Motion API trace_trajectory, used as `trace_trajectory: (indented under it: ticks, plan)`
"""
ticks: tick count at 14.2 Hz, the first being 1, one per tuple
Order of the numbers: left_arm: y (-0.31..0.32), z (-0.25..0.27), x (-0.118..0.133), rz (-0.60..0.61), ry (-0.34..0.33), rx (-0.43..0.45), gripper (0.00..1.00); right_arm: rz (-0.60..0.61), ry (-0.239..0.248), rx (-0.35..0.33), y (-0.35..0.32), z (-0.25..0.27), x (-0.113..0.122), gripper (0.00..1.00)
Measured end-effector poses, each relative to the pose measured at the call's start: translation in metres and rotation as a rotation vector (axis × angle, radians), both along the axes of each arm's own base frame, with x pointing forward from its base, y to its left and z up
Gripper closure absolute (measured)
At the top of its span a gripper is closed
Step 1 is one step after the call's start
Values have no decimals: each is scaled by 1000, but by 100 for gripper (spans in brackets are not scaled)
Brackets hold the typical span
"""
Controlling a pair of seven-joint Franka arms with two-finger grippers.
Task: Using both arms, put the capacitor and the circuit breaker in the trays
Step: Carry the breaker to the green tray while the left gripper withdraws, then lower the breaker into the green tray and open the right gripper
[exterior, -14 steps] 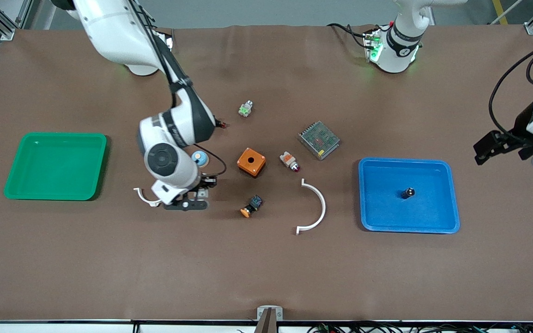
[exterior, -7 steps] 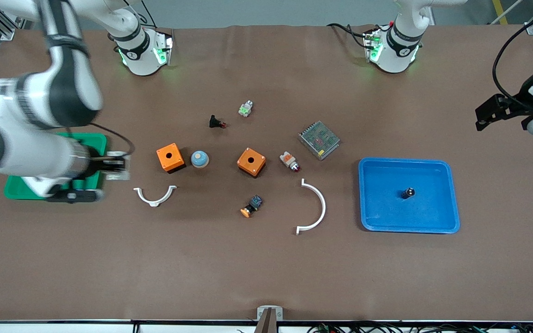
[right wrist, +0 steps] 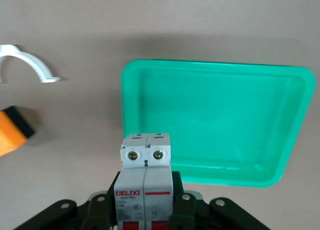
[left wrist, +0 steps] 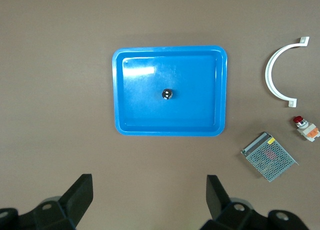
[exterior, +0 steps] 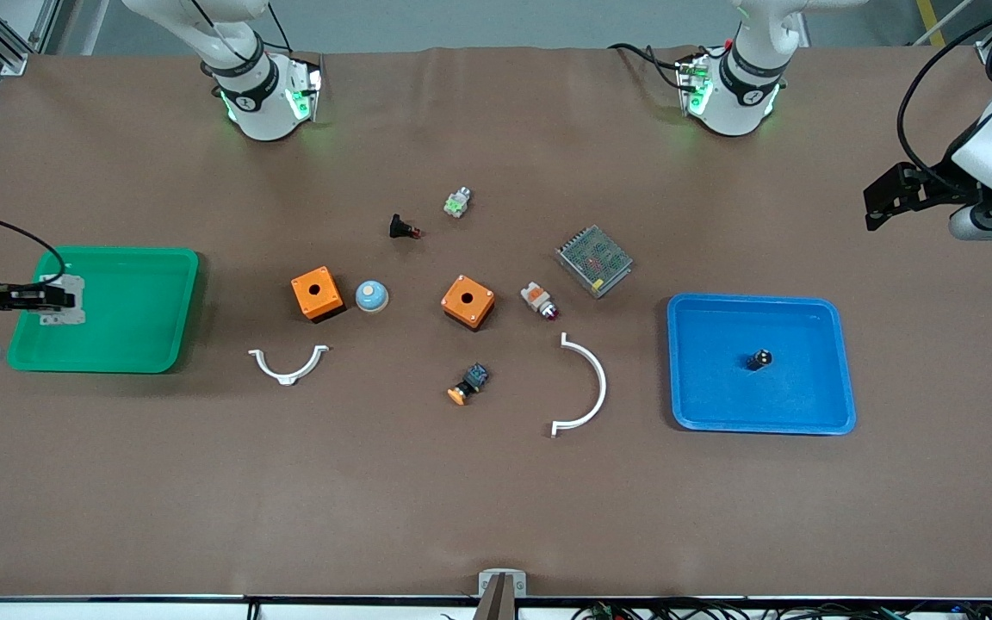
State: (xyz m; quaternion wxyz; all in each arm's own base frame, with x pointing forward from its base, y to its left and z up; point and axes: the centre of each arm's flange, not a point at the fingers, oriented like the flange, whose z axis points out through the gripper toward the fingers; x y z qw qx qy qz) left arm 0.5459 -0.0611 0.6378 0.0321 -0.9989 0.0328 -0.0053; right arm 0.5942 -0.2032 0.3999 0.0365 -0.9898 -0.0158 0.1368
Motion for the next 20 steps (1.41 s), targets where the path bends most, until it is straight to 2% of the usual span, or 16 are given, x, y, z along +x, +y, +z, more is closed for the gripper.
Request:
trace_trajectory:
  ticks: [3,5,9,14,20]
  plan:
    - [-7,1,-4,-8,9,-27,0,23,-23,3,-31,-45,-13,60]
    - [-9,0,-5,-9,14,-38,0,34,-24,-8,-33,-74,-16,60]
    - [-9,0,-7,-9,23,-38,0,47,-66,-45,-31,-125,-30,60]
    - [-9,2,-9,-9,23,-38,0,26,-79,-73,-49,-156,-55,60]
    - [-8,1,-10,-8,28,-37,0,11,-145,-112,-61,-181,-67,60]
